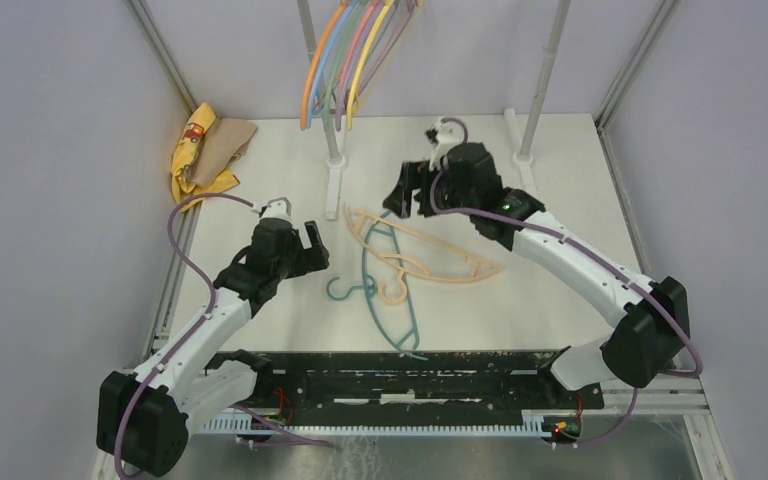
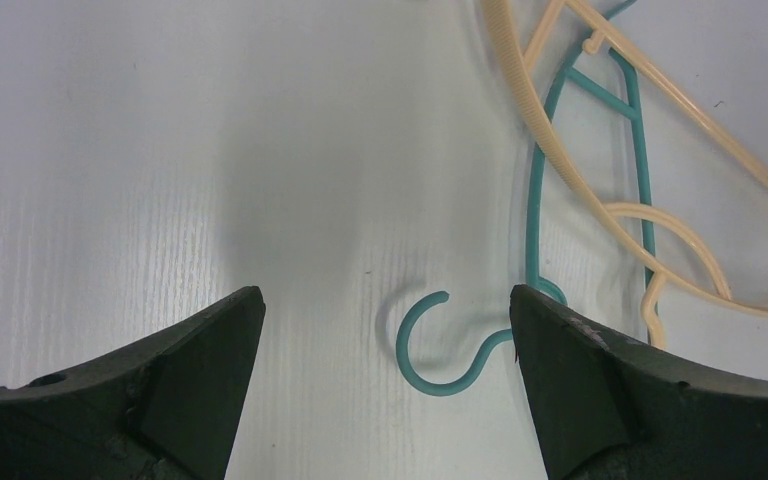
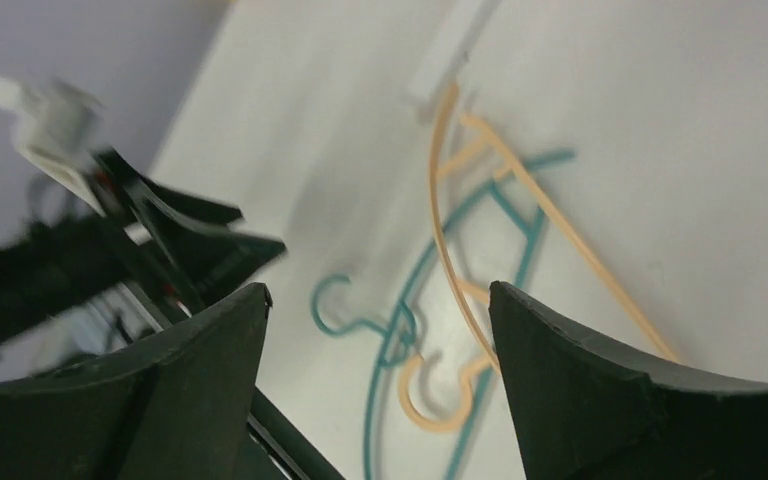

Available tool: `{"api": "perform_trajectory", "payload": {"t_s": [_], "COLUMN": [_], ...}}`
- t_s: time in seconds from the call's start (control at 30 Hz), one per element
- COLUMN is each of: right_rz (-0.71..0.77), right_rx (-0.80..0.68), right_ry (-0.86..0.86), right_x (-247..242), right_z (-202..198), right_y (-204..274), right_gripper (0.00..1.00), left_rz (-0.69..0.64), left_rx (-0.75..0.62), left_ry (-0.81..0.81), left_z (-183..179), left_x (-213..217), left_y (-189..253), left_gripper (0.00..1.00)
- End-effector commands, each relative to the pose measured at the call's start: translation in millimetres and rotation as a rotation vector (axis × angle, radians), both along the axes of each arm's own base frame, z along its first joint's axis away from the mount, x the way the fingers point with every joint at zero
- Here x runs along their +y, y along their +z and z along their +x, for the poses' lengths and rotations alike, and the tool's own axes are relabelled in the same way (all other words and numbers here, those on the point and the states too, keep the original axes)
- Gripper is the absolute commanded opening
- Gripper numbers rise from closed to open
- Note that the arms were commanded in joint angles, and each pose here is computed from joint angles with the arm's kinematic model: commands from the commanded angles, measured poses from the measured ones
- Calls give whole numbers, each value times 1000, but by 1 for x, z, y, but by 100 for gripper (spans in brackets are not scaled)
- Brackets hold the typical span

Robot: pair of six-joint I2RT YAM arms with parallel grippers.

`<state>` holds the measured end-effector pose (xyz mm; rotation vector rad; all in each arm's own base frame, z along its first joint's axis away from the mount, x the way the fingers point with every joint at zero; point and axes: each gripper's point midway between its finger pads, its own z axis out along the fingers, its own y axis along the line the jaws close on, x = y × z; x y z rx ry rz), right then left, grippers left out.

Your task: Organize the hangers

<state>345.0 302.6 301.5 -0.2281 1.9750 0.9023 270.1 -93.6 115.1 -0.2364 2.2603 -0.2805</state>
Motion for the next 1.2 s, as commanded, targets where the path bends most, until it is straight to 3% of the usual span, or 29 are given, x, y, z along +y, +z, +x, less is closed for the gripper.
{"api": "perform_trajectory", "payload": {"t_s": [0.0, 0.13, 0.2, 0.6, 0.93, 1.17], "right_rz": [-305, -407, -453, -695, -757, -746], "right_rx": [91, 186, 239, 314, 361, 368], "right_ry": [59, 170, 183, 147, 170, 168], "right_x": [-18, -23, -32, -74, -80, -84], "right_z": [-43, -74, -83, -90, -95, -102], "right_y": [-94, -146, -168, -239, -282, -280], "right_gripper": [86, 62, 58, 64, 64, 61], "left_rz": [-44, -43, -39, -69, -67, -67], "left_rx": [-55, -58, -54, -49, -47, -48], "left_ry": [19, 16, 15, 0, -4, -4], "left_z": [15, 15, 14, 11, 11, 9], "left_x": [-6, -6, -6, -10, -11, -10], "left_y": [17, 17, 16, 7, 6, 7], "left_gripper": [99, 99, 99, 99, 99, 99]}}
